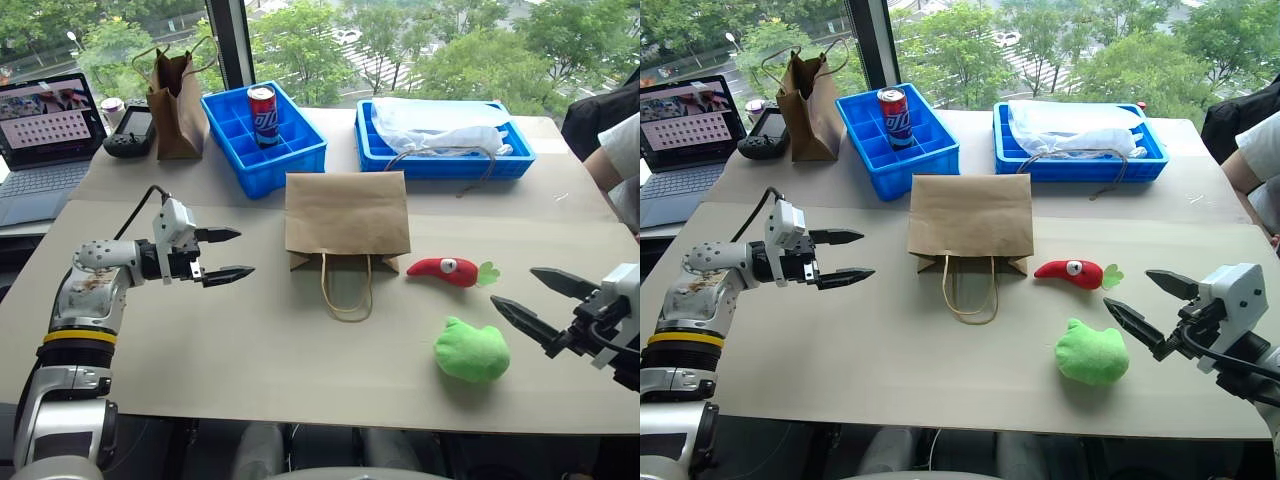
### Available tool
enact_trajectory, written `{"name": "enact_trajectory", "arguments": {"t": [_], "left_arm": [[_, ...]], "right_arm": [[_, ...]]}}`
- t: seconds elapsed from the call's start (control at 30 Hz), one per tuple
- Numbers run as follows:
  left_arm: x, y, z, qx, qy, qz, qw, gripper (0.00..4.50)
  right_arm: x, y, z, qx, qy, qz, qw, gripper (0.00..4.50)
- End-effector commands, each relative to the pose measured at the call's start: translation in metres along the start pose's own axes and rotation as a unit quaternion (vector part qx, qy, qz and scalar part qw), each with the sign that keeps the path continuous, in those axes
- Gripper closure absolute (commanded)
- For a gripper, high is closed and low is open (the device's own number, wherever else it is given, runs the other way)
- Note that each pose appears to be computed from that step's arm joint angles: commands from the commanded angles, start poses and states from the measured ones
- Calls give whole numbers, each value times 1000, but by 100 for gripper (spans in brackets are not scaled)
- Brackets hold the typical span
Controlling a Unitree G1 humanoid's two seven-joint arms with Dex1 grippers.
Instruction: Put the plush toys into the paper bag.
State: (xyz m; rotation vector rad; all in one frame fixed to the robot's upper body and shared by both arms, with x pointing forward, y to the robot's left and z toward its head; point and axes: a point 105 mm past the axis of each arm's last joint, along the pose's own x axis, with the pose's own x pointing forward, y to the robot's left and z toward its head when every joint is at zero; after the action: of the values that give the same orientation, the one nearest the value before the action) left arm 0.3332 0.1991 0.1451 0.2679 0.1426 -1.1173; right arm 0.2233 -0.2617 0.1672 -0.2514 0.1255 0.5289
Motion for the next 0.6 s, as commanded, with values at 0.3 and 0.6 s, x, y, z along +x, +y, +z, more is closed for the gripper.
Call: {"name": "enact_trajectory", "arguments": {"t": [0.3,0.6], "left_arm": [[18,-23,70,143,-13,-196,970,0],[69,-45,65,347,40,-288,892,0]], "right_arm": [[16,67,61,-50,18,196,979,9],[20,108,48,-44,62,239,968,9]]}}
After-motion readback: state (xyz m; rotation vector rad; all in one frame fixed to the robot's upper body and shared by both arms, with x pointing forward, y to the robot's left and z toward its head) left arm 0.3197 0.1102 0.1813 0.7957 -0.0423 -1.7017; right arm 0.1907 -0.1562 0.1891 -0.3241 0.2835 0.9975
